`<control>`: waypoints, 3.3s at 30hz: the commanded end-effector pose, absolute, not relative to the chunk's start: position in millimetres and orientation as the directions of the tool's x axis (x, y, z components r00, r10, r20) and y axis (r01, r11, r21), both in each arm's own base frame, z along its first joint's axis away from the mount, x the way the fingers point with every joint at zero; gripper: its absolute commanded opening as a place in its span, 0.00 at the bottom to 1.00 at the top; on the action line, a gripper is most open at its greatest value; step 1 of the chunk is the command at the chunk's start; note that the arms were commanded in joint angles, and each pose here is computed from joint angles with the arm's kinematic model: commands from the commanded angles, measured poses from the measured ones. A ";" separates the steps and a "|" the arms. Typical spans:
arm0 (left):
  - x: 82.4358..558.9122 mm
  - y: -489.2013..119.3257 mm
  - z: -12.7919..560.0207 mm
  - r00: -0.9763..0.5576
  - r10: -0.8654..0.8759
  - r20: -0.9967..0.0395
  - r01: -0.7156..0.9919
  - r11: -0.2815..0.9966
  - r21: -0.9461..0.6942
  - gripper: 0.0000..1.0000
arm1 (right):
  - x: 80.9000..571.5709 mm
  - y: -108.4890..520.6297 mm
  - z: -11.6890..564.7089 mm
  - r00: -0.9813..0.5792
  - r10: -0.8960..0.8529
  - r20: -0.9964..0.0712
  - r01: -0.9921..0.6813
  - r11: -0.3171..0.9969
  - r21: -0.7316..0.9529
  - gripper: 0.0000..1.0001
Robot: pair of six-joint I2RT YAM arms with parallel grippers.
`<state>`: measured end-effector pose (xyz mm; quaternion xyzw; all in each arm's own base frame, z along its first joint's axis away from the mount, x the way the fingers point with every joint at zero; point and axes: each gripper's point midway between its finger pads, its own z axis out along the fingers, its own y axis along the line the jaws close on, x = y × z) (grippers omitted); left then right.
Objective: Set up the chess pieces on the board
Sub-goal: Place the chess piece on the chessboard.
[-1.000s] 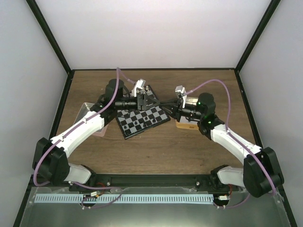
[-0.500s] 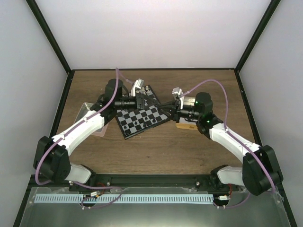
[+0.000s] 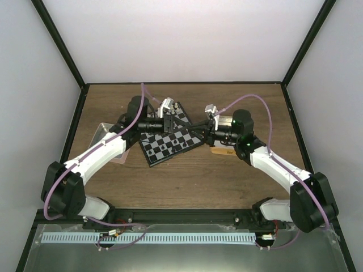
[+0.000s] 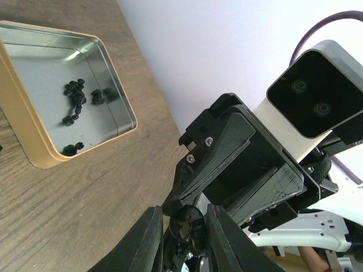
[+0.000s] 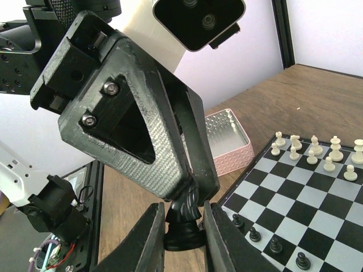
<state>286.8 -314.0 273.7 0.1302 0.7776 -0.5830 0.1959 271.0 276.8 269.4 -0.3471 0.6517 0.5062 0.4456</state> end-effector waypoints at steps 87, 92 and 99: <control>293.3 -214.1 86.4 -0.822 0.050 -0.568 0.172 0.971 -0.165 0.44 | 364.1 209.9 242.3 -0.487 0.183 -0.854 -0.409 0.816 0.408 0.73; 299.0 -214.8 112.2 -0.787 0.024 -0.616 0.174 0.967 -0.184 0.43 | 372.6 180.4 222.1 -0.520 0.237 -0.821 -0.231 0.886 0.403 0.68; 298.9 -193.1 133.5 -0.740 -0.028 -0.672 0.110 0.981 -0.162 0.50 | 379.0 121.6 158.1 -0.636 0.330 -0.698 0.070 0.925 0.374 0.57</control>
